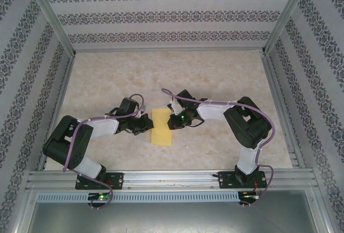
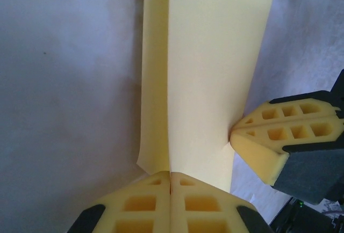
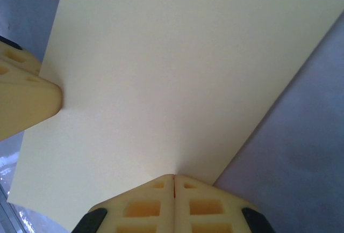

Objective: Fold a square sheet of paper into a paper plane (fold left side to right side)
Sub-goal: Third fold the triangle at the center of the table.

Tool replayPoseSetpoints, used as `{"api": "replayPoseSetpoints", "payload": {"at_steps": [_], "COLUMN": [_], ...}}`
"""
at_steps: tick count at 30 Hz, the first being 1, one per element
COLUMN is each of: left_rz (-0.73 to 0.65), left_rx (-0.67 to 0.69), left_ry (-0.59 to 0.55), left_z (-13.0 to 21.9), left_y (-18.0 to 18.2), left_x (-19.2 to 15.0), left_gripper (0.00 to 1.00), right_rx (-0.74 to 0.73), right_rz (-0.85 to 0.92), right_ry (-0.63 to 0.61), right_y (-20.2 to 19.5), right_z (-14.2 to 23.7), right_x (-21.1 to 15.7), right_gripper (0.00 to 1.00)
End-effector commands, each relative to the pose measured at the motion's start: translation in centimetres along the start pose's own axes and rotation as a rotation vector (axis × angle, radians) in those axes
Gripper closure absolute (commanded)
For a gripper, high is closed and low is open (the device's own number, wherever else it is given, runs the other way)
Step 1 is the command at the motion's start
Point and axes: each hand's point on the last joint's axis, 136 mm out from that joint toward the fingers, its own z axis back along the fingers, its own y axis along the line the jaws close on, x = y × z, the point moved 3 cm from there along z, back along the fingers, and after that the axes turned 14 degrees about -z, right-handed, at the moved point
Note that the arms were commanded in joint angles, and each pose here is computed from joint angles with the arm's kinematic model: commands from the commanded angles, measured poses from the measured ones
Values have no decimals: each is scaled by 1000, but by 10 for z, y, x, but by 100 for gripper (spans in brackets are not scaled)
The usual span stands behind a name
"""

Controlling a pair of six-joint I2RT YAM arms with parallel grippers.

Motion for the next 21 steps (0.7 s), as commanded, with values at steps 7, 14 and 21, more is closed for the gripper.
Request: {"api": "replayPoseSetpoints", "payload": {"at_steps": [7, 14, 21], "left_rz": [29, 88, 135], "left_rx": [0, 0, -29], "left_ry": [-49, -112, -134], "left_z": [7, 13, 15], "left_y": [-8, -15, -20], "left_x": [3, 7, 6], "left_gripper": [100, 100, 100], "right_rx": [5, -57, -58], "right_rz": [117, 296, 591], "right_ry": [-246, -408, -528], "right_y": [17, 28, 51], "right_z": [44, 70, 65], "right_x": [19, -10, -53], "right_gripper": [73, 50, 41]}}
